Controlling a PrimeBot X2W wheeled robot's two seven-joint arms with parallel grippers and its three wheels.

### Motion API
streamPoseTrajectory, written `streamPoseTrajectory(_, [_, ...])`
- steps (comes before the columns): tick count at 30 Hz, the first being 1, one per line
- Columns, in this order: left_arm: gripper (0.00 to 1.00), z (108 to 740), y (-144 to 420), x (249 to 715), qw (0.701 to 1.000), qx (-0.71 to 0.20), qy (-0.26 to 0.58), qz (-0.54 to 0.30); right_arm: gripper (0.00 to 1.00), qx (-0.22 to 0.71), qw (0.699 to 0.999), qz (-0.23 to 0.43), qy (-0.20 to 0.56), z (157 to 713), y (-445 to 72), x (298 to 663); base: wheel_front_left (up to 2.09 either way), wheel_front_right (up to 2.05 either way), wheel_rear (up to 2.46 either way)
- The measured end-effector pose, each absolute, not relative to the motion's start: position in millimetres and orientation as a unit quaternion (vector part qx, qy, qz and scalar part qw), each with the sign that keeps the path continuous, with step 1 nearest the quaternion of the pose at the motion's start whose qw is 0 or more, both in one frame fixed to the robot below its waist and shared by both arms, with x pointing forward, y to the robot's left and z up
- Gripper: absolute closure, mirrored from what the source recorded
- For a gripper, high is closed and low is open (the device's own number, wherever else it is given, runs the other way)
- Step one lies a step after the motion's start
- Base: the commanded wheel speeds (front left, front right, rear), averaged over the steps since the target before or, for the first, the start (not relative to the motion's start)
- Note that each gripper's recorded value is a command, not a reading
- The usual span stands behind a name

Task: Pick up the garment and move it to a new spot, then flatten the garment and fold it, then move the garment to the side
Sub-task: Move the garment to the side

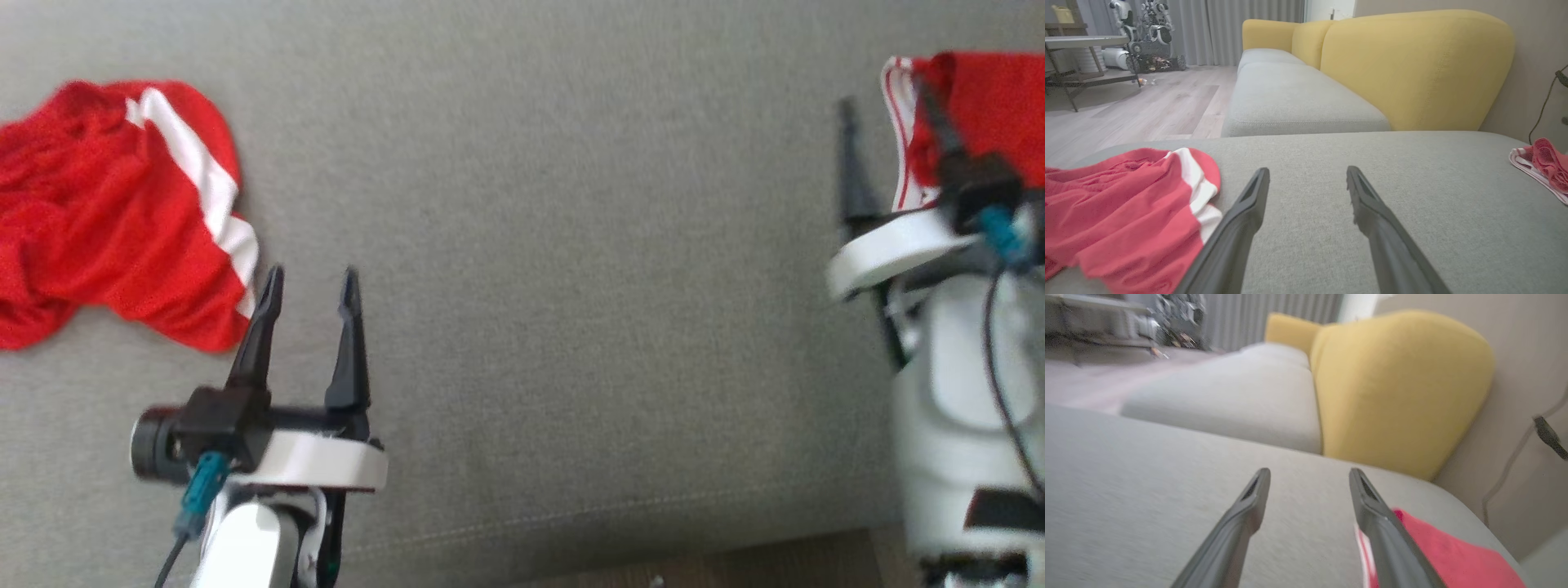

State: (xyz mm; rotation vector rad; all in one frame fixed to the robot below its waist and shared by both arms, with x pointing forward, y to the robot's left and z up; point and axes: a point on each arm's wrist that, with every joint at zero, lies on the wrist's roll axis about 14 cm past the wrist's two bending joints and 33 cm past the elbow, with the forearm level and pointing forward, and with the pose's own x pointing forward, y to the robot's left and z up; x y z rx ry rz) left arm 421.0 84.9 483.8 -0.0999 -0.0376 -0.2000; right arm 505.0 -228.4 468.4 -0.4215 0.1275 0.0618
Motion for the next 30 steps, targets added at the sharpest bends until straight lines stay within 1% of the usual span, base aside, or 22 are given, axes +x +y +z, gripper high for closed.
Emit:
streamPoseTrajectory(3, [0.00,488,95,409,0.995,-0.062,-0.017,-0.082,0.00,-0.166,0.983,0.071,0.019,488,-189,492,0.00,0.00,0.00])
streamPoseTrajectory(6, [0.00,496,108,398,0.996,-0.061,-0.025,-0.064,0.00,-0.117,0.989,0.084,-0.014,504,-172,472,0.00,0.00,0.00])
streamPoseTrajectory(10, [0.00,522,119,383,0.995,-0.062,-0.062,-0.055,0.00,-0.061,0.994,0.092,-0.018,499,-159,433,0.00,0.00,0.00])
streamPoseTrajectory(12, [0.00,536,122,375,0.994,-0.047,-0.084,-0.056,0.00,-0.032,0.994,0.107,-0.015,494,-145,415,0.00,0.00,0.00])
streamPoseTrajectory(15, [0.00,544,125,361,0.993,-0.044,-0.095,-0.054,0.00,0.000,0.993,0.117,-0.026,500,-132,395,0.00,0.00,0.00])
streamPoseTrajectory(17, [0.00,547,132,352,0.992,-0.065,-0.098,-0.043,0.00,0.005,0.993,0.115,-0.037,507,-132,386,0.00,0.00,0.00])
streamPoseTrajectory(19, [0.00,542,135,346,0.993,-0.066,-0.090,-0.041,0.00,0.003,0.992,0.117,-0.037,506,-130,378,0.00,0.00,0.00])
streamPoseTrajectory(24, [0.00,532,125,341,0.994,-0.034,-0.077,-0.071,0.00,0.007,0.993,0.111,-0.032,503,-130,366,0.00,0.00,0.00])
streamPoseTrajectory(26, [0.00,529,122,338,0.994,-0.033,-0.073,-0.076,0.00,0.008,0.994,0.104,-0.028,500,-133,359,0.00,0.00,0.00])
streamPoseTrajectory(30, [0.00,528,120,337,0.994,-0.028,-0.072,-0.078,0.00,0.010,0.995,0.101,-0.024,497,-135,356,0.00,0.00,0.00])
